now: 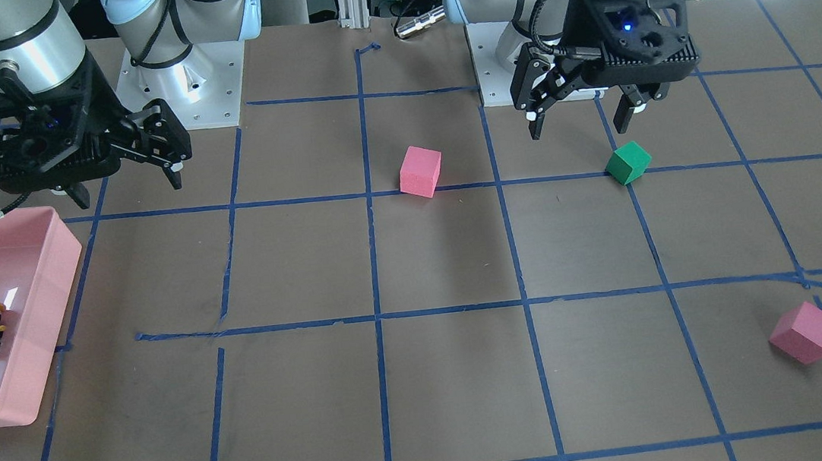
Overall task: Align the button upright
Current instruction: 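Move the right gripper over the pink bin toward the push-button switch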
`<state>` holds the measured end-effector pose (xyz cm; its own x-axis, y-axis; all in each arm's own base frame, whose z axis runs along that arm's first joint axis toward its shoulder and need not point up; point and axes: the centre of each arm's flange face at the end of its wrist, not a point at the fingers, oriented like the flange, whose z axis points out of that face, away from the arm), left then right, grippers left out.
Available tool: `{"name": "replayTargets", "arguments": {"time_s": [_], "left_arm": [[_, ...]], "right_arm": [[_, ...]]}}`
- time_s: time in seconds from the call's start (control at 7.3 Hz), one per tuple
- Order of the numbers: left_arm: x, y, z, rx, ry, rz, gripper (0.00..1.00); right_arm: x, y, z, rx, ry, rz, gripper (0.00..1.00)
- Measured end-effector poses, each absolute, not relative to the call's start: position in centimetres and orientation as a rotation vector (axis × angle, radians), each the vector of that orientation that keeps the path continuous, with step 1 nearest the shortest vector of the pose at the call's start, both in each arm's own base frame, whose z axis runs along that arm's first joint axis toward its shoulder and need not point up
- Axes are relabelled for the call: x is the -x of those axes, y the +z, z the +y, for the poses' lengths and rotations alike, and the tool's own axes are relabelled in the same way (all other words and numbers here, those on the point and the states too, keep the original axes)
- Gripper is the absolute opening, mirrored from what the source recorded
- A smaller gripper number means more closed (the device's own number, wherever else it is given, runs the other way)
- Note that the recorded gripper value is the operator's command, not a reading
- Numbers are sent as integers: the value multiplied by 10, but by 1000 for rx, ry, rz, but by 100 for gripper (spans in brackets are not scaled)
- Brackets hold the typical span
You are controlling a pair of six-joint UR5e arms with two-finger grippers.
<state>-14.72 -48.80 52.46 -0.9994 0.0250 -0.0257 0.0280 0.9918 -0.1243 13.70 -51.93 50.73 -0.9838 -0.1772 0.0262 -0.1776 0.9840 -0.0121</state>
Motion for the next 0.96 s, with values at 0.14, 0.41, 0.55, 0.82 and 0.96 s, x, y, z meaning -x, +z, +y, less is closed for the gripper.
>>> {"name": "replayTargets", "arguments": {"time_s": [0.14,0.41,0.55,0.82,0.96], "left_arm": [[147,525,-488,-41,-195,3111,100],[147,525,-488,-41,-195,3110,100],[147,525,-488,-41,-195,3111,100],[147,524,-488,-41,-189,3108,100],[147,524,-487,-41,-186,3107,100]], "right_arm": [[-134,506,-521,-279,20,-3104,100],[-106,504,-531,-208,36,-3112,100],[-67,498,-543,-169,45,-3113,100],[37,469,-564,-166,53,-3113,100],[81,445,-566,-167,61,-3123,100]]}}
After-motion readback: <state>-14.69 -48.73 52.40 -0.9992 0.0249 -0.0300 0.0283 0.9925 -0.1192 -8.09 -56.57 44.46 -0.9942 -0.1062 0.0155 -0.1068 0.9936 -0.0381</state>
